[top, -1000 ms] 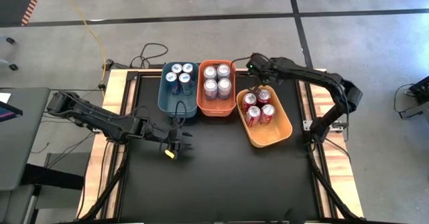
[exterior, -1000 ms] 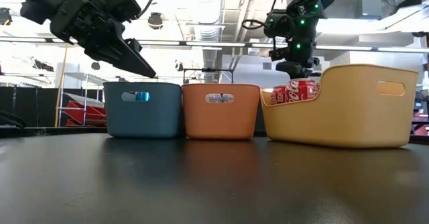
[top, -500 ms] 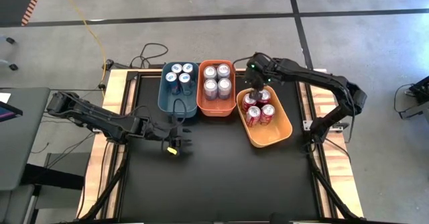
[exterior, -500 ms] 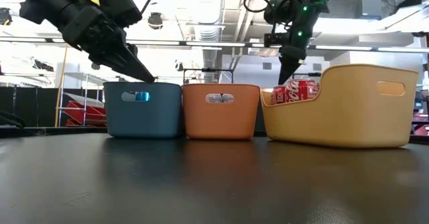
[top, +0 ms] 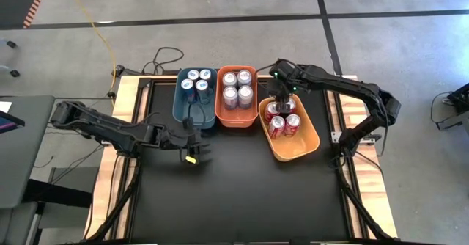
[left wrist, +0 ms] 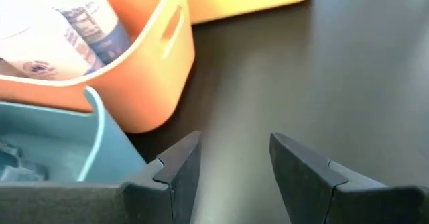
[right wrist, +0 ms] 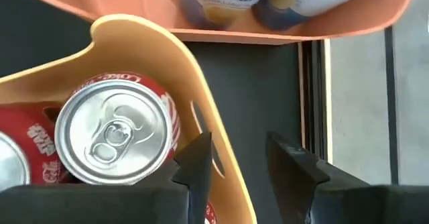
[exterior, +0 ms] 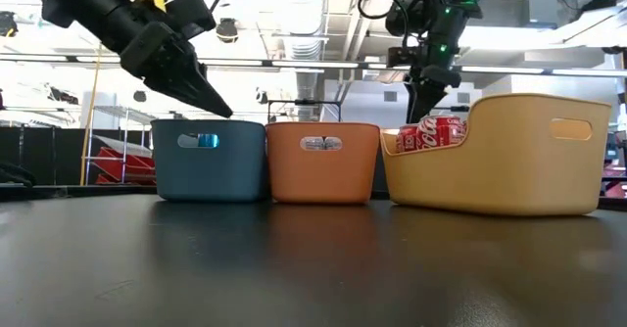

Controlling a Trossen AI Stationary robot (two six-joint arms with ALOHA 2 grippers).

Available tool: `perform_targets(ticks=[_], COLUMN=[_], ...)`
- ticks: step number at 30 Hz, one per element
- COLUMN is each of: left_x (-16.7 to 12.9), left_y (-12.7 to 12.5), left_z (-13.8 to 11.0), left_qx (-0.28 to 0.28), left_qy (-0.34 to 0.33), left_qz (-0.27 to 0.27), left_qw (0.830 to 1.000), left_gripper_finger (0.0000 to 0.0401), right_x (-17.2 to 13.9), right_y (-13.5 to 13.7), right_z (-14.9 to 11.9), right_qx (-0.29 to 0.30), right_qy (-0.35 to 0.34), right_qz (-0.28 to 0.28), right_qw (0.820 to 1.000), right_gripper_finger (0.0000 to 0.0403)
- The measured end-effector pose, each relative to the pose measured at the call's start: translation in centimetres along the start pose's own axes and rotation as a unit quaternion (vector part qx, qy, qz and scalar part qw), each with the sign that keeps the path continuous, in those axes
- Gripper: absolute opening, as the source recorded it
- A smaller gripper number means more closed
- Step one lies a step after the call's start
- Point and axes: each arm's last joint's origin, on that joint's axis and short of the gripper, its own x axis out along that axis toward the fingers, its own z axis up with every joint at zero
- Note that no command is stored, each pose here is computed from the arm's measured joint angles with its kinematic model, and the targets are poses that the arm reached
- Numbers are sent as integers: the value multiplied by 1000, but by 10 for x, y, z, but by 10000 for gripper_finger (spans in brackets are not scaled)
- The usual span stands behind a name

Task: Sort soda cans
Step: Move the yellow bin to the top right of the table

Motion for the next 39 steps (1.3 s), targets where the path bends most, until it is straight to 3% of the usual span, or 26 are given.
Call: perform_targets(ticks=[13, 21, 29, 39], left_x=[3, 4, 5, 5], left_y=[10, 14, 17, 17], left_z=[2, 1, 0, 0], left_qx=[-7, -12, -15, -9], left_qy=[1, 10, 14, 18], left_qz=[19, 26, 33, 33], left_qw=[1000, 1000, 999, 999], left_gripper_finger=[173, 173, 173, 173], right_x=[36, 43, 41, 38], right_y=[1, -6, -37, -71], right_z=[6, 4, -6, -10], right_qx=[-15, -5, 74, 48], right_qy=[10, 8, -5, -56], right_qz=[43, 41, 3, -72], right_qw=[999, 999, 997, 995], right_gripper_finger=[119, 12, 4, 2])
